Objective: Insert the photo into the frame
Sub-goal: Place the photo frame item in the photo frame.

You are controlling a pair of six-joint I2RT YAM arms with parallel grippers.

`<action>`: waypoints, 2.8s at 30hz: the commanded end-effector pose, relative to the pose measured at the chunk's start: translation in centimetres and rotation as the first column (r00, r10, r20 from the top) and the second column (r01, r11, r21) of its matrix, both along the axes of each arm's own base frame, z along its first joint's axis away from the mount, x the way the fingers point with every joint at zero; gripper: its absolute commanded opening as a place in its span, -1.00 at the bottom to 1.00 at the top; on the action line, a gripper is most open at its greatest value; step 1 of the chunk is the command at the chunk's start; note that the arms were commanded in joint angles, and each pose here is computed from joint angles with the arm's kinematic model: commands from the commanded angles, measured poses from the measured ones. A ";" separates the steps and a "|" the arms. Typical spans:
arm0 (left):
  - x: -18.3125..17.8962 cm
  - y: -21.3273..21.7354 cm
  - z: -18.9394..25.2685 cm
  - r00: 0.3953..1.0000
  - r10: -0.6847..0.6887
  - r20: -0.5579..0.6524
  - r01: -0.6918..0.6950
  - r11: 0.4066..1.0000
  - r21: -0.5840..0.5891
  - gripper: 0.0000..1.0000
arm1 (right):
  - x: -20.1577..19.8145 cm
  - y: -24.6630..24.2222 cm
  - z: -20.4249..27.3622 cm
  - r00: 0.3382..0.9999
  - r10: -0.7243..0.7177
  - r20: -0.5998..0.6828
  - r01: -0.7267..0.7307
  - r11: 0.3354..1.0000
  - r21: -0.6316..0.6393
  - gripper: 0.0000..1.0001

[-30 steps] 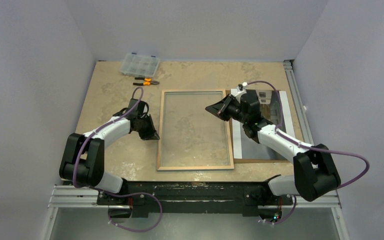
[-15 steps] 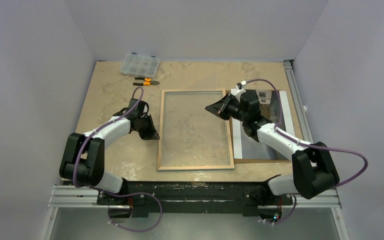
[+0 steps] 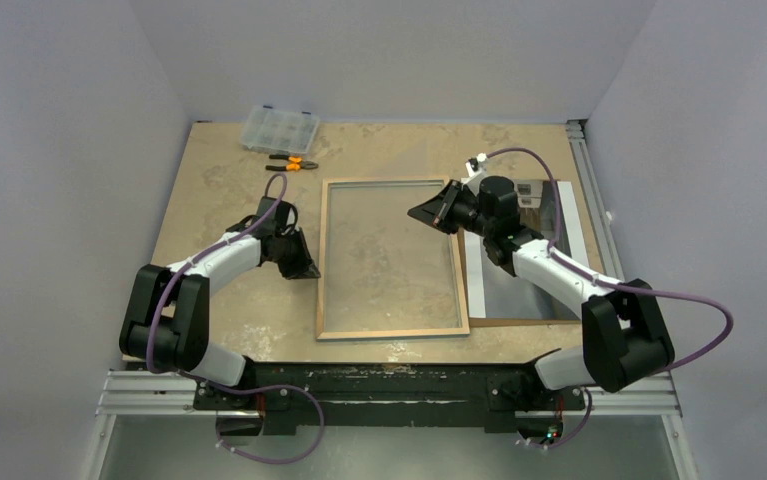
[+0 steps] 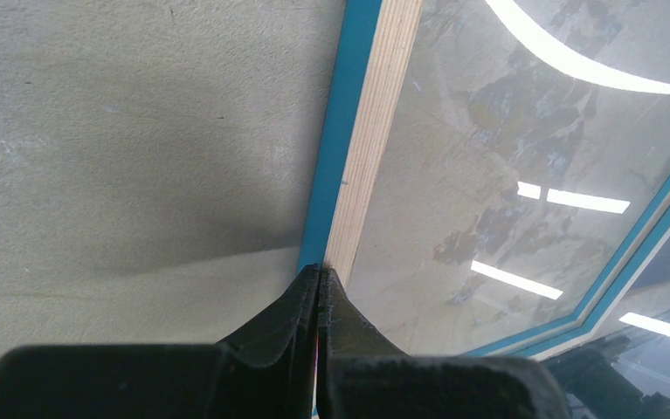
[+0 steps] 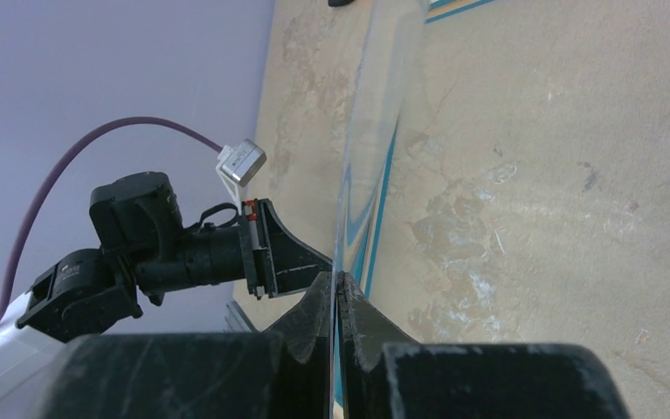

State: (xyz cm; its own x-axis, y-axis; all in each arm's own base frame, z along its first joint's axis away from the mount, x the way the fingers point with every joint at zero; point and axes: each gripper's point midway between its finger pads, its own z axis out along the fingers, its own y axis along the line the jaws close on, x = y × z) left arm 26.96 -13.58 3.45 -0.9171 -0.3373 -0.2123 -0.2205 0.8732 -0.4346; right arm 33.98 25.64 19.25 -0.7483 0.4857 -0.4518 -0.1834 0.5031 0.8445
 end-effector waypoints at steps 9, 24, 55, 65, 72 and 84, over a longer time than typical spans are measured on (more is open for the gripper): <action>-1.3 0.7 -2.5 0.998 -0.010 -0.067 0.014 0.998 0.059 -1.00 | 0.1 -1.7 0.4 0.992 -0.104 0.074 0.105 0.994 -0.010 -1.00; -1.3 0.7 -2.5 0.997 -0.013 -0.070 0.017 0.998 0.058 -1.00 | -0.3 -0.3 -0.8 0.997 -0.067 -0.041 0.071 0.993 0.092 -1.00; -1.4 0.6 -2.8 0.997 -0.016 -0.080 0.020 0.998 0.054 -1.00 | -1.8 -0.1 -2.2 1.000 0.007 0.008 -0.008 0.994 0.106 -1.00; -1.4 0.6 -2.7 0.997 -0.019 -0.080 0.023 0.998 0.052 -1.00 | -2.2 -1.3 -4.1 1.000 -0.010 -0.014 0.010 1.000 0.018 -1.00; -1.4 0.6 -2.8 0.997 -0.021 -0.081 0.025 0.998 0.052 -1.00 | -2.3 -2.2 -5.3 0.999 -0.033 -0.023 0.033 0.999 -0.018 -1.00; -1.4 0.5 -2.8 0.996 -0.022 -0.085 0.026 0.998 0.049 -1.00 | -2.1 -2.0 -6.9 1.000 -0.005 -0.028 0.004 0.999 -0.046 -1.00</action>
